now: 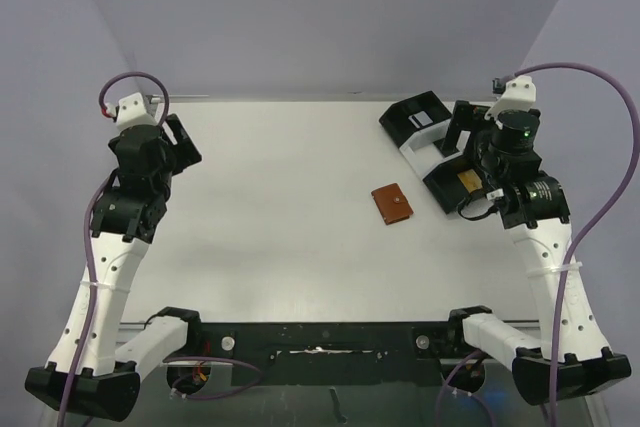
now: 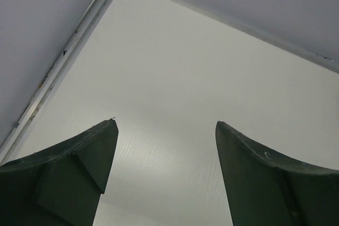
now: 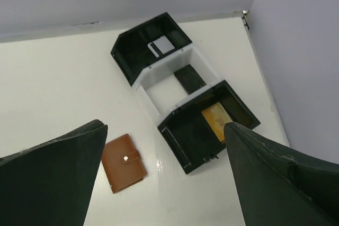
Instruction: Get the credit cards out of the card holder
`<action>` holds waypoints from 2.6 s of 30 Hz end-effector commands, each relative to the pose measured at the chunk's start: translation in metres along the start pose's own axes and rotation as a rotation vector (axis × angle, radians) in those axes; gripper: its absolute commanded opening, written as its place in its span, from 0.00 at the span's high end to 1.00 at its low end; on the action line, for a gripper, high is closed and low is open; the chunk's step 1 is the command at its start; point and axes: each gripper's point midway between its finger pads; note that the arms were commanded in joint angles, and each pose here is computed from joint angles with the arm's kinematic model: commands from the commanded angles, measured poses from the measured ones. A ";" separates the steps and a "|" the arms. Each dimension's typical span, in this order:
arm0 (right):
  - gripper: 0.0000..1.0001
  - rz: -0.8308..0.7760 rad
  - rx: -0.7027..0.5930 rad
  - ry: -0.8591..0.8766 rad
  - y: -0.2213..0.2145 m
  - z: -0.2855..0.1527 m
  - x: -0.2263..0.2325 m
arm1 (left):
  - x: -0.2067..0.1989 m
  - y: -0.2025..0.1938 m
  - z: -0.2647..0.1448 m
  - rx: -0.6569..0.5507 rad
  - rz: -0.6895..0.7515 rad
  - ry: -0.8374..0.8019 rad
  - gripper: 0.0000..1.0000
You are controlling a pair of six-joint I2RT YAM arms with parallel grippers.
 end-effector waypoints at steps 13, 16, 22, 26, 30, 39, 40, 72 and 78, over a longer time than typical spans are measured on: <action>0.02 0.251 0.334 0.112 -0.125 -0.001 -0.028 | -0.027 -0.092 0.000 0.143 -0.074 -0.237 0.11; 0.02 0.279 0.422 0.139 -0.149 0.007 -0.020 | -0.034 -0.109 -0.003 0.179 -0.067 -0.299 0.08; 0.09 0.251 0.589 0.149 -0.188 0.028 0.004 | -0.045 -0.125 -0.005 0.197 -0.053 -0.392 0.06; 0.16 0.221 0.657 0.153 -0.210 0.047 0.020 | -0.048 -0.131 -0.004 0.191 -0.040 -0.424 0.06; 0.23 0.151 0.721 0.171 -0.229 0.063 0.039 | -0.044 -0.140 -0.002 0.186 -0.020 -0.416 0.06; 0.30 0.062 0.745 0.112 -0.244 0.116 0.050 | -0.033 -0.159 0.004 0.160 0.015 -0.389 0.06; 0.30 0.055 0.751 0.111 -0.246 0.121 0.051 | -0.032 -0.158 0.004 0.154 0.020 -0.389 0.06; 0.29 -0.035 0.639 0.231 -0.226 0.039 0.153 | -0.033 -0.168 0.015 0.193 0.042 -0.367 0.08; 0.24 0.185 0.383 -0.036 -0.144 0.103 0.082 | -0.031 -0.163 0.014 0.172 0.042 -0.351 0.08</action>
Point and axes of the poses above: each gripper's point midway between its finger pads, its own z axis out along the fingers, its own x axis along the line the jaws close on, y = z × x, and after that the axes turned 6 degrees about z, right-handed
